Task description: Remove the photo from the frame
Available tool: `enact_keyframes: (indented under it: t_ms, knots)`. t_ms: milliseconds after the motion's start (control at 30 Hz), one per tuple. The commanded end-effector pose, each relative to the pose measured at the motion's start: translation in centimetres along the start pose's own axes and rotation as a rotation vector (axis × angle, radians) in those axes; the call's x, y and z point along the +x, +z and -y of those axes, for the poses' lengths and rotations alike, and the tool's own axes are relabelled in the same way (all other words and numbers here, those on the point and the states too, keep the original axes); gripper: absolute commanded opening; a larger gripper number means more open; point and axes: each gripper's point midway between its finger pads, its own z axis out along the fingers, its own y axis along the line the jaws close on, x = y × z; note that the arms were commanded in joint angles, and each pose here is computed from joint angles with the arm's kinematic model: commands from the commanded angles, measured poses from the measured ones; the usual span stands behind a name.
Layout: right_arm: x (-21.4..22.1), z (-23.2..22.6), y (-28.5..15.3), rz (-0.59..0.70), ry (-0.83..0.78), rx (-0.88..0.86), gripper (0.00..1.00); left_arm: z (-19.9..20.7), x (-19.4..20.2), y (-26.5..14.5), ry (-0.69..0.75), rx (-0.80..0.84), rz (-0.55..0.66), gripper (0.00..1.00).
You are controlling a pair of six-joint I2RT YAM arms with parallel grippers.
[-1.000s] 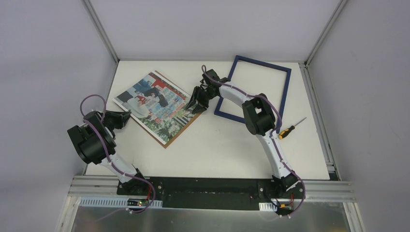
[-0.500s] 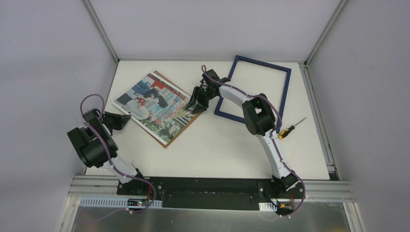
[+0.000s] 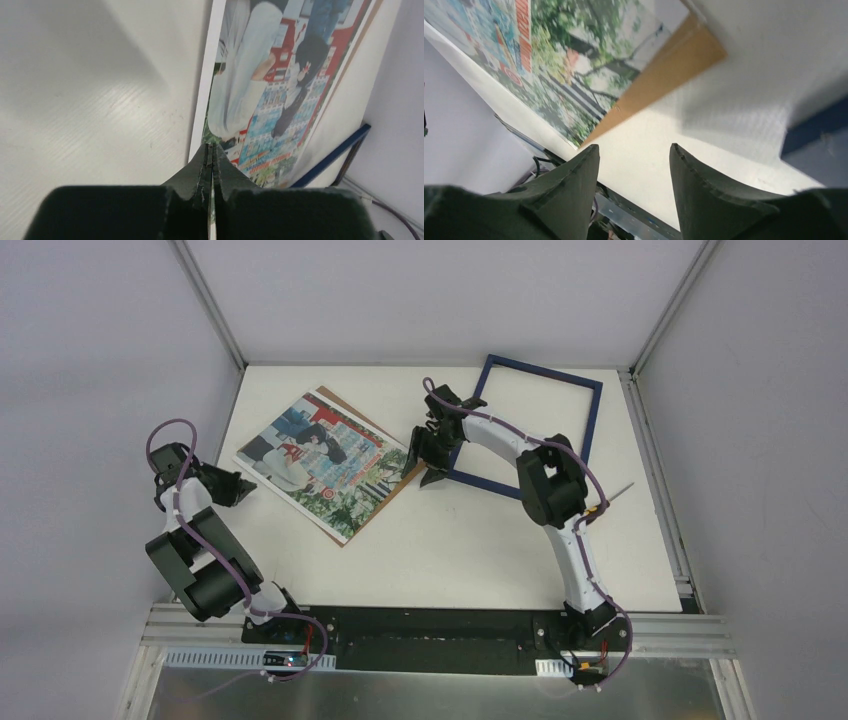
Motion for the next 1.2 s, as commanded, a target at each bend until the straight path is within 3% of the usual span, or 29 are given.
enact_keyframes:
  t_ms: [0,67,100,133,300,567,733,967,1167]
  knots:
    - [1.0,-1.3,-4.3,0.047,-0.108,-0.019,0.59,0.4,3.3,0.0,-0.028,0.067,-0.177,0.02]
    - [0.6,-1.6,-4.1,0.053,-0.145,-0.008,0.61,1.6,4.0,0.9,-0.069,0.165,-0.219,0.18]
    - [0.4,-1.9,-3.8,0.054,-0.141,-0.011,0.61,1.9,3.8,1.1,-0.068,0.192,-0.206,0.33]
    - [-0.2,-2.5,-3.7,0.068,-0.126,-0.023,0.61,1.8,3.6,1.2,-0.061,0.195,-0.185,0.41]
    - [-2.9,-3.8,-2.9,0.158,-0.085,-0.063,0.60,2.2,2.7,0.9,-0.017,0.210,-0.125,0.69]
    - [-5.6,-5.3,1.5,0.151,-0.036,-0.158,0.39,2.6,1.0,2.1,0.017,0.242,-0.063,0.66]
    - [-6.3,-3.1,3.2,0.163,-0.018,-0.111,0.31,2.6,-0.5,3.1,0.011,0.247,-0.030,0.73]
    - [-5.5,0.7,5.0,0.129,0.021,-0.043,0.28,1.4,-1.5,4.3,0.024,0.193,-0.016,0.73]
    - [-4.9,1.4,5.5,0.100,0.027,-0.045,0.28,1.4,-1.5,5.7,-0.004,0.224,-0.028,0.71]
